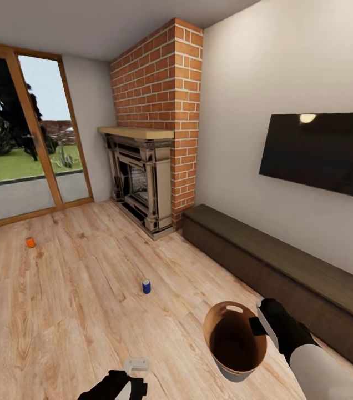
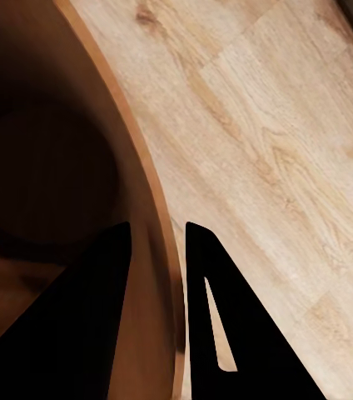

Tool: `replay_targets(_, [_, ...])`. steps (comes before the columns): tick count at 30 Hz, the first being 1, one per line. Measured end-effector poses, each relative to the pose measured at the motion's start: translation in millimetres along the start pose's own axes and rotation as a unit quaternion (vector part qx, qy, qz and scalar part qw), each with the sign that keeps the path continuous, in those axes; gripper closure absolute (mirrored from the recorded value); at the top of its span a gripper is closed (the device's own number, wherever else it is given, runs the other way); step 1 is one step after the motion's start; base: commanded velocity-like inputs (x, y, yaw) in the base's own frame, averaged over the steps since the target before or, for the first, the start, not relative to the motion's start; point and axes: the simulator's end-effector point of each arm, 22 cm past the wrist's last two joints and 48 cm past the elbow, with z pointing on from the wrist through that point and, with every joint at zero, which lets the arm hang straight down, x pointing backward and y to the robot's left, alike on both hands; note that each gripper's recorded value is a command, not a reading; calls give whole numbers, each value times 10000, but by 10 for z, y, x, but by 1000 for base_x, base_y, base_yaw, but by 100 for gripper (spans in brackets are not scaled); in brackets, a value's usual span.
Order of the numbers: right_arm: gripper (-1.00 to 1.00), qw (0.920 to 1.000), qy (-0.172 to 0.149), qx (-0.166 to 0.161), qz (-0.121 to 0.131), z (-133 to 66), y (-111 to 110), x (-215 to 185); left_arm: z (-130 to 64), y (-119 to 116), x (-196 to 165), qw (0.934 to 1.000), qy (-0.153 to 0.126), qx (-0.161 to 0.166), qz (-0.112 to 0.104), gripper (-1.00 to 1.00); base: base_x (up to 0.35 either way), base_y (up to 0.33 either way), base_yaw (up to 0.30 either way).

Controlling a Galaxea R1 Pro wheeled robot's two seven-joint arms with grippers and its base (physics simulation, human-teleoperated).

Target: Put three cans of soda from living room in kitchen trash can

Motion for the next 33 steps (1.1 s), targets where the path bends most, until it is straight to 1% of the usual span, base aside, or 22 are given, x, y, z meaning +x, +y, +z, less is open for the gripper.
replay_targets(10, [100, 10000, 1, 14, -3, 2, -15, 1, 0, -9, -25, 10000, -64, 19, -11, -100, 0, 0, 0])
replay_targets(16, [100, 10000, -5, -25, 7, -3, 25, -5, 0, -4, -33, 10000, -76, 13, -13, -100, 0, 0, 0])
replay_targets(33, [100, 9999, 114, -8, -20, 96, 19, 74, 64, -3, 68, 10000, 48, 14, -29, -100, 0, 0, 0])
